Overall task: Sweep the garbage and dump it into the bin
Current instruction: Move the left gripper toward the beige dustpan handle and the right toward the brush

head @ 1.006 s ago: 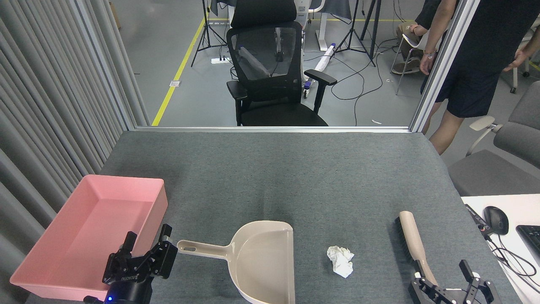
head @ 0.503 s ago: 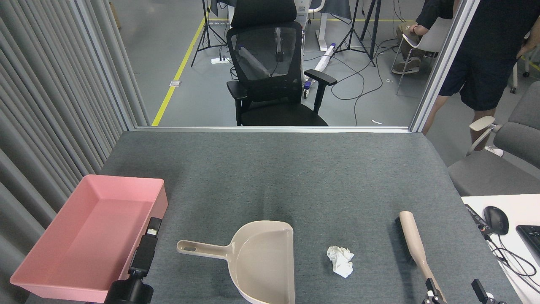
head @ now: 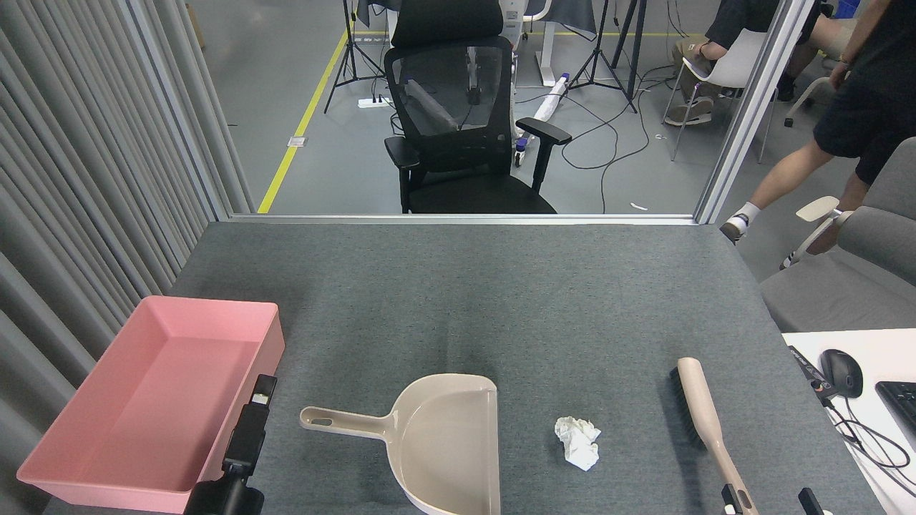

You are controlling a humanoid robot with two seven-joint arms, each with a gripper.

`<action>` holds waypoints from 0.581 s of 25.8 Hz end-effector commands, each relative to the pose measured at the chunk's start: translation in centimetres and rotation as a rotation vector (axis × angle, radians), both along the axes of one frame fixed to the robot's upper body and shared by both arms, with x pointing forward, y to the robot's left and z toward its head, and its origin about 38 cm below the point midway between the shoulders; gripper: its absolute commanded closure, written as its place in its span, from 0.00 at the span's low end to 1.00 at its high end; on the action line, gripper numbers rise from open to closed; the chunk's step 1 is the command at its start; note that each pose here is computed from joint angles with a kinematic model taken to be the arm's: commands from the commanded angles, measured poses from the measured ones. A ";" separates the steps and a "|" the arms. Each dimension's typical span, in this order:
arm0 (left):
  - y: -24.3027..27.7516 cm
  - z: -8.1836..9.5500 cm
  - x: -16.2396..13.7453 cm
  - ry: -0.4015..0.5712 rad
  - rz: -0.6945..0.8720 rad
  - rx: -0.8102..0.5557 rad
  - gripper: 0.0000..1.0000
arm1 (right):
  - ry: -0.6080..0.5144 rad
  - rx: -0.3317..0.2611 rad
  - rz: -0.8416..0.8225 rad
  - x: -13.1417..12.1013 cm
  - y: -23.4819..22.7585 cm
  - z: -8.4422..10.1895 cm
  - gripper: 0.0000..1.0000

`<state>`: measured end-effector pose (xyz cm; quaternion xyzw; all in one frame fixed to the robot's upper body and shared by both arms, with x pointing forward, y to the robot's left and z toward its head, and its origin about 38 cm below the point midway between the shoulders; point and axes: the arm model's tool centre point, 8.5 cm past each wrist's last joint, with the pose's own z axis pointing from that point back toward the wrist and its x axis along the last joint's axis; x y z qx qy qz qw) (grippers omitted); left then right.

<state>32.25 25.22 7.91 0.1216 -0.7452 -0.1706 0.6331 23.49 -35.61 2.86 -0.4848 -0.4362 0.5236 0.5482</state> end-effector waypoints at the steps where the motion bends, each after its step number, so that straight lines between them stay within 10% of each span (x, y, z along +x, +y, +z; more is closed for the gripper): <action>1: 0.0 -1.2 -0.2 0.035 -0.001 -0.002 0.01 | 0.011 0.005 -0.003 -0.2 -0.2 -0.6 0.00; 15: -0.1 -5.2 -1.3 0.123 -0.014 -0.012 0.01 | 0.013 0.000 -0.003 -0.1 -0.4 -0.7 0.00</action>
